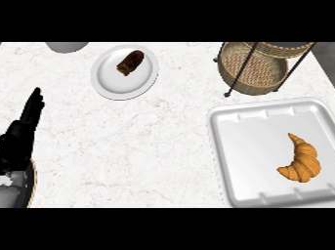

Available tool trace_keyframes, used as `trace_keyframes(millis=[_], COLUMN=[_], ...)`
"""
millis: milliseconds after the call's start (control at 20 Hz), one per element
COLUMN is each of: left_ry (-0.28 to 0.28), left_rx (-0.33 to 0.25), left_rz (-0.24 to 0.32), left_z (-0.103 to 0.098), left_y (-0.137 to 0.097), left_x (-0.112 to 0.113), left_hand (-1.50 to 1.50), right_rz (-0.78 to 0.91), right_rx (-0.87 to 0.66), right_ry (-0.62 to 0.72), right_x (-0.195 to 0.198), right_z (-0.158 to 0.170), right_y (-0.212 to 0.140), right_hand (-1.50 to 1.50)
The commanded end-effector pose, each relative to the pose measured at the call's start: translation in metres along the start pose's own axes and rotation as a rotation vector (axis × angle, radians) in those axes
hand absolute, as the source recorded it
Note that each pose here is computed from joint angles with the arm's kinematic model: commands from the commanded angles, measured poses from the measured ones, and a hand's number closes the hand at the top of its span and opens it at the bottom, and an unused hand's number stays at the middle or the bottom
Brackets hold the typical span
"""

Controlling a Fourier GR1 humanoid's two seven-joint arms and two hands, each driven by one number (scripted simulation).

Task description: Pick the croissant from the tray and place it in the tiered basket

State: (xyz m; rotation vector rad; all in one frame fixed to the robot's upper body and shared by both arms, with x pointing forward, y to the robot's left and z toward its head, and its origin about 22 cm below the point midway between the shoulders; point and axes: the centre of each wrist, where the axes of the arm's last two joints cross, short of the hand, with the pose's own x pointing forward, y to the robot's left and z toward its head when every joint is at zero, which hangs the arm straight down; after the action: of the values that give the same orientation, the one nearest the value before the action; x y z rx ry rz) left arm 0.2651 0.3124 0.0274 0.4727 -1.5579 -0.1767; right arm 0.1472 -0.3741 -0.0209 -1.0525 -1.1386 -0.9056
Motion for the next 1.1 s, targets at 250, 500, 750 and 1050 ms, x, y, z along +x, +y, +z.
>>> trace_keyframes(millis=[250, 500, 750, 1050], left_ry=[0.004, -0.02, -0.005, -0.017], left_rx=[-0.05, -0.064, -0.066, -0.085], left_rz=[-0.022, -0.014, -0.026, -0.017], left_z=[-0.005, -0.013, -0.013, -0.023], left_y=[-0.006, -0.019, -0.014, -0.018], left_x=[0.013, 0.023, 0.021, 0.034], left_hand=[0.0, 0.0, 0.0, 0.0], right_rz=[0.309, 0.544, 0.627, 0.647], right_rx=[0.05, 0.234, 0.23, 0.219], right_ry=[0.078, 0.158, 0.243, 0.371], right_x=[0.024, 0.068, 0.136, 0.165], right_z=[0.046, 0.041, 0.029, 0.015], right_y=[-0.071, -0.081, -0.06, -0.023], right_hand=[-1.5, -1.5, -1.5, -1.5])
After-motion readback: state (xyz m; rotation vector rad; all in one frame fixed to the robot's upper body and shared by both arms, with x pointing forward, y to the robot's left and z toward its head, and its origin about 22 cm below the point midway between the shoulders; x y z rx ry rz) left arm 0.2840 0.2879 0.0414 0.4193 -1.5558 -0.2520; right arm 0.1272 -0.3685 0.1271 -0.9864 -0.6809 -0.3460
